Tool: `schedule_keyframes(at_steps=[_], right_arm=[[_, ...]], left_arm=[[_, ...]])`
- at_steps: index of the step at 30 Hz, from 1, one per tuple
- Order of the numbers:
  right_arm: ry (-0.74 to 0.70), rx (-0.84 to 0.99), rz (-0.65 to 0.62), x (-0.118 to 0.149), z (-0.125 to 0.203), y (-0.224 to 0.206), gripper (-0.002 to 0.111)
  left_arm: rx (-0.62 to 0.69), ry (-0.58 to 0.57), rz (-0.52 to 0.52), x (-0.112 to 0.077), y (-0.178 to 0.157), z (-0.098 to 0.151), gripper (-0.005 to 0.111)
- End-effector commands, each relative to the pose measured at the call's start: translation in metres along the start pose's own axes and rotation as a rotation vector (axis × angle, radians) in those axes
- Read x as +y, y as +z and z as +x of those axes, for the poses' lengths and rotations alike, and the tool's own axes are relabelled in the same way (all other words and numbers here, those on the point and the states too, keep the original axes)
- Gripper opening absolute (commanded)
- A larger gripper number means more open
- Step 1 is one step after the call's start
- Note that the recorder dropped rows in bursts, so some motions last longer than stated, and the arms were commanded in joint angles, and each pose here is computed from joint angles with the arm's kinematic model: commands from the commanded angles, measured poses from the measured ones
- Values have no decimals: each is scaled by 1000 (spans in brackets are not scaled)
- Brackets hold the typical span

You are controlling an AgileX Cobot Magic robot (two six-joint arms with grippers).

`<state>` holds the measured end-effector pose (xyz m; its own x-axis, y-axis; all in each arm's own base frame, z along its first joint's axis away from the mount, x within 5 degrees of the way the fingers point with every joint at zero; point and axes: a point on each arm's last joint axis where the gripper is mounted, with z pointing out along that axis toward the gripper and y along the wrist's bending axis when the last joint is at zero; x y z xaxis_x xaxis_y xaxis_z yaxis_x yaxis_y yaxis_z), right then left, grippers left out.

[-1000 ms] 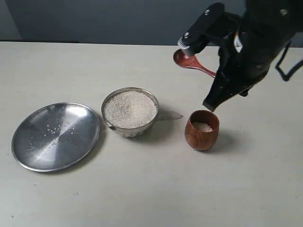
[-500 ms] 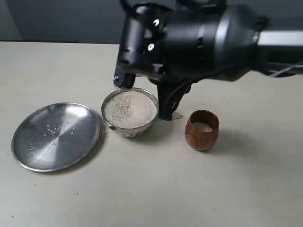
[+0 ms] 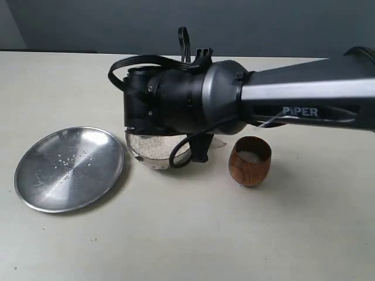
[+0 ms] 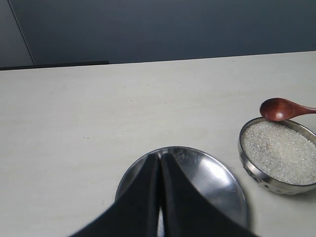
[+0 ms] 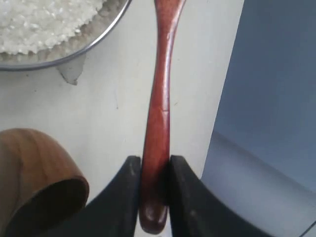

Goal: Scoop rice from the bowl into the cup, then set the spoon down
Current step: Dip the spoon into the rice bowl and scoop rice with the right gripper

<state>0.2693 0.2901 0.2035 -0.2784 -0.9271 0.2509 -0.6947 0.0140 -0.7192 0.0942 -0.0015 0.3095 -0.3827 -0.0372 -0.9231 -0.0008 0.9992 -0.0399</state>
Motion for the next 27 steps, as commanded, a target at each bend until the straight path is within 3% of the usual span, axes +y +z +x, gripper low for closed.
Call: schedule_keyframes(at_steps=[1, 11, 27], right_arm=[[-5, 7, 13, 1, -3, 2, -1], [-31, 35, -8, 24, -17, 14, -1], [152, -8, -266, 27, -4, -14, -1]], left_arm=[[-6, -2, 10, -1, 0, -2, 0], [-6, -2, 10, -1, 0, -2, 0], [-6, -2, 10, -1, 0, -2, 0]])
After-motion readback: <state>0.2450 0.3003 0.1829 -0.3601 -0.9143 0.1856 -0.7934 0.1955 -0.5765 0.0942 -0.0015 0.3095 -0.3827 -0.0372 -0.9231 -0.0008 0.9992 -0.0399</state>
